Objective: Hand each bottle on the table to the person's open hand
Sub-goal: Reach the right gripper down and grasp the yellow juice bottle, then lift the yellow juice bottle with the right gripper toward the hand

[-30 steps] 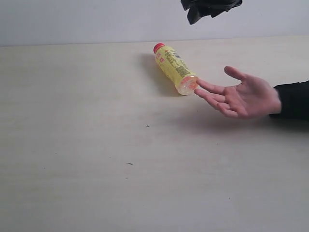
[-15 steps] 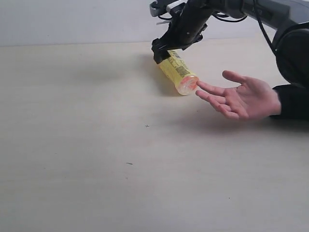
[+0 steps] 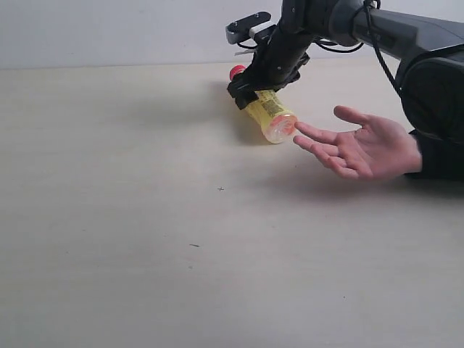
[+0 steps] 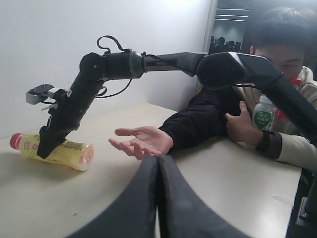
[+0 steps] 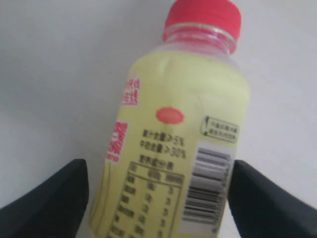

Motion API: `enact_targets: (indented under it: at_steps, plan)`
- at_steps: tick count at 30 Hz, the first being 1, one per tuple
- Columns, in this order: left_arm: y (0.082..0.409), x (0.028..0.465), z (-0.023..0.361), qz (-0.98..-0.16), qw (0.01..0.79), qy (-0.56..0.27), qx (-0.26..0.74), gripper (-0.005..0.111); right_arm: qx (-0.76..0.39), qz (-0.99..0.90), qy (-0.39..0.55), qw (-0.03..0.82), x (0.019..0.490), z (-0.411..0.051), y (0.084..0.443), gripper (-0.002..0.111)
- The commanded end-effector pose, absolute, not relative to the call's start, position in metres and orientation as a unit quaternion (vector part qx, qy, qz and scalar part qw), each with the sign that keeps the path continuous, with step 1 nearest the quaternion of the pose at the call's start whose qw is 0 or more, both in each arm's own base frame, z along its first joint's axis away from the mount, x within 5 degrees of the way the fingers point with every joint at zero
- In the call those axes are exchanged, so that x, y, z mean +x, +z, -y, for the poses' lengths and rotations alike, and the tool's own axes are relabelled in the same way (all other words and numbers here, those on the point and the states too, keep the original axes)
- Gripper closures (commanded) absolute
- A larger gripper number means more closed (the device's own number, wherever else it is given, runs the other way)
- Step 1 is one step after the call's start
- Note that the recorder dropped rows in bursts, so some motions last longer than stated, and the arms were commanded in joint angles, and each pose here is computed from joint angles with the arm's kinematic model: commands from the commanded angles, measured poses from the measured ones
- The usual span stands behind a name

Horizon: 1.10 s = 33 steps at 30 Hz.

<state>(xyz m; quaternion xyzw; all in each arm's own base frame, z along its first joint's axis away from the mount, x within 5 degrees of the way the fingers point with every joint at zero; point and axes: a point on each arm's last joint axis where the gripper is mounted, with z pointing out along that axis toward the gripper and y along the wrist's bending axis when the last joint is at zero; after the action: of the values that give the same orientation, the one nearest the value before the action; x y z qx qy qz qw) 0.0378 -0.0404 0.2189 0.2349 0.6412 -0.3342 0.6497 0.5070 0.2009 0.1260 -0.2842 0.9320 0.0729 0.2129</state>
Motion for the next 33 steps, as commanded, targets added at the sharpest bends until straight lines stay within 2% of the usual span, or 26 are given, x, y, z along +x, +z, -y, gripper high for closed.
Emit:
enact_targets:
  at_steps: [1,4,6,9,11,16,20,28,33]
  plan:
    - [0.219,0.037,0.040,-0.635,0.654,-0.336,0.234,0.107,-0.286,-0.939,0.067,0.178,0.503,-0.199,0.120,0.044]
    - [0.219,0.037,0.040,-0.635,0.654,-0.336,0.234,0.107,-0.292,-0.940,0.054,0.167,0.501,-0.197,0.119,0.052]
    - [0.219,0.037,0.040,-0.635,0.654,-0.336,0.234,0.107,-0.293,-0.941,0.053,0.162,0.500,-0.196,0.120,0.067]
    - [0.219,0.037,0.040,-0.635,0.654,-0.336,0.234,0.107,-0.293,-0.941,0.055,0.162,0.500,-0.197,0.123,0.096]
    - [0.219,0.037,0.040,-0.635,0.654,-0.336,0.234,0.107,-0.286,-0.941,0.064,0.167,0.500,-0.198,0.127,0.108]
    - [0.219,0.037,0.040,-0.635,0.654,-0.336,0.234,0.107,-0.257,-0.946,0.084,0.179,0.499,-0.200,0.145,0.108]
    - [0.219,0.037,0.040,-0.635,0.654,-0.336,0.234,0.107,-0.241,-0.949,0.088,0.182,0.493,-0.198,0.174,0.108]
    - [0.219,0.037,0.040,-0.635,0.654,-0.336,0.234,0.107,-0.208,-0.951,0.092,0.208,0.471,-0.189,0.255,0.108]
    - [0.219,0.037,0.040,-0.635,0.654,-0.336,0.234,0.107,-0.206,-0.949,0.094,0.218,0.455,-0.183,0.292,0.108]
